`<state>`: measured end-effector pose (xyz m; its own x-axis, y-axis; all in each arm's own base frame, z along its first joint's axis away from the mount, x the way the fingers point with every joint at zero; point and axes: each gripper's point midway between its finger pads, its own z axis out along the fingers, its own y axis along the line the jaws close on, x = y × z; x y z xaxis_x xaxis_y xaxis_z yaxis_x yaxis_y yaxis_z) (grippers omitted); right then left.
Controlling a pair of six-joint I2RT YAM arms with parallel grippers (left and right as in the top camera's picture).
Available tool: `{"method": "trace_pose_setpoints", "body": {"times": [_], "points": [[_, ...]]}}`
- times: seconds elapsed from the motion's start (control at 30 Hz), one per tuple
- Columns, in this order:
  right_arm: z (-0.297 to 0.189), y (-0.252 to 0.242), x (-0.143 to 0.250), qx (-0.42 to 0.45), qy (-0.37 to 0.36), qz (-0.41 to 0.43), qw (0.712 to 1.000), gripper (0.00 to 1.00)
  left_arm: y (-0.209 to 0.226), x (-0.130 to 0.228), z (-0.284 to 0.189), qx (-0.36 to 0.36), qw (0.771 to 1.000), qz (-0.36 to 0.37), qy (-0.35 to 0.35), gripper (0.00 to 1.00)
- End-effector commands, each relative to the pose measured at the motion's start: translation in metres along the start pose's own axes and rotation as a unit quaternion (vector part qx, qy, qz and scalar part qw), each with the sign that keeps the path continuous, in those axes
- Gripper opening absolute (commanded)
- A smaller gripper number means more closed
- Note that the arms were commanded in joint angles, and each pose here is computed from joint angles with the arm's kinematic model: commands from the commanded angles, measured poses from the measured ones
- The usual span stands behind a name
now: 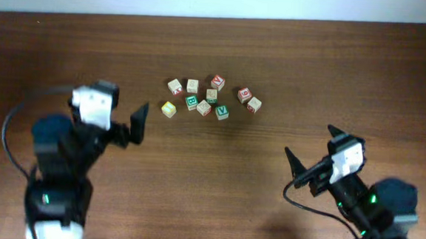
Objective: Rotate 5 blocks
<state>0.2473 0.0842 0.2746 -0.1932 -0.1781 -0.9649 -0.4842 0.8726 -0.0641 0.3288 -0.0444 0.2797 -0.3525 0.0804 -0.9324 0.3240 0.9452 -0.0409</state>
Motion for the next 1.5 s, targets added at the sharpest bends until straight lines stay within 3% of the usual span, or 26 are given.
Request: {"method": "trace_pose_setpoints", "body": {"times": [0.0, 0.13, 0.27, 0.4, 0.5, 0.57, 0.73, 0.8, 0.9, 1.07, 1.23, 1.33, 1.47], "points": [[0.016, -0.005, -0.025, -0.025, 0.04, 0.023, 0.999, 0.98, 0.003, -0.029, 0.024, 0.029, 0.999, -0.009, 0.036, 0.99], [0.059, -0.018, -0.038, -0.069, 0.144, 0.061, 0.985, 0.98, 0.017, -0.032, 0.056, 0.044, 0.988, -0.034, 0.142, 0.99], [0.107, -0.036, -0.019, -0.097, 0.294, 0.135, 0.941, 0.98, 0.03, -0.027, 0.081, 0.051, 0.97, -0.044, 0.232, 0.99], [0.163, -0.048, 0.019, -0.112, 0.343, 0.194, 0.912, 0.98, 0.039, -0.01, 0.1, 0.046, 0.963, -0.053, 0.26, 0.99], [0.199, -0.041, 0.035, -0.156, 0.329, 0.221, 0.905, 1.0, 0.041, -0.002, 0.107, 0.046, 0.96, -0.057, 0.271, 0.99], [0.224, -0.043, 0.069, -0.081, 0.374, 0.295, 0.876, 0.84, 0.042, 0.0, 0.109, 0.047, 0.959, -0.057, 0.274, 0.99], [0.241, -0.04, 0.13, 0.152, 0.433, 0.395, 0.796, 0.77, 0.042, 0.0, 0.109, 0.047, 0.959, -0.057, 0.273, 0.99], [0.245, -0.032, 0.142, 0.199, 0.433, 0.404, 0.781, 0.72, 0.042, 0.0, 0.109, 0.047, 0.959, -0.057, 0.273, 0.99], [0.248, -0.032, 0.155, 0.245, 0.431, 0.395, 0.773, 0.65, 0.042, 0.0, 0.109, 0.047, 0.959, -0.057, 0.273, 0.99], [0.264, -0.033, 0.182, 0.251, 0.438, 0.39, 0.77, 0.56, 0.042, 0.0, 0.109, 0.047, 0.959, -0.057, 0.273, 0.99], [0.274, -0.031, 0.202, 0.24, 0.45, 0.373, 0.775, 0.56, 0.042, 0.0, 0.109, 0.047, 0.959, -0.057, 0.273, 0.99], [0.273, -0.023, 0.204, 0.211, 0.467, 0.362, 0.779, 0.4, 0.042, 0.0, 0.109, 0.047, 0.959, -0.057, 0.273, 0.99], [0.267, -0.022, 0.208, 0.213, 0.479, 0.359, 0.772, 0.4, 0.042, 0.0, 0.109, 0.047, 0.959, -0.057, 0.273, 0.99]]}}
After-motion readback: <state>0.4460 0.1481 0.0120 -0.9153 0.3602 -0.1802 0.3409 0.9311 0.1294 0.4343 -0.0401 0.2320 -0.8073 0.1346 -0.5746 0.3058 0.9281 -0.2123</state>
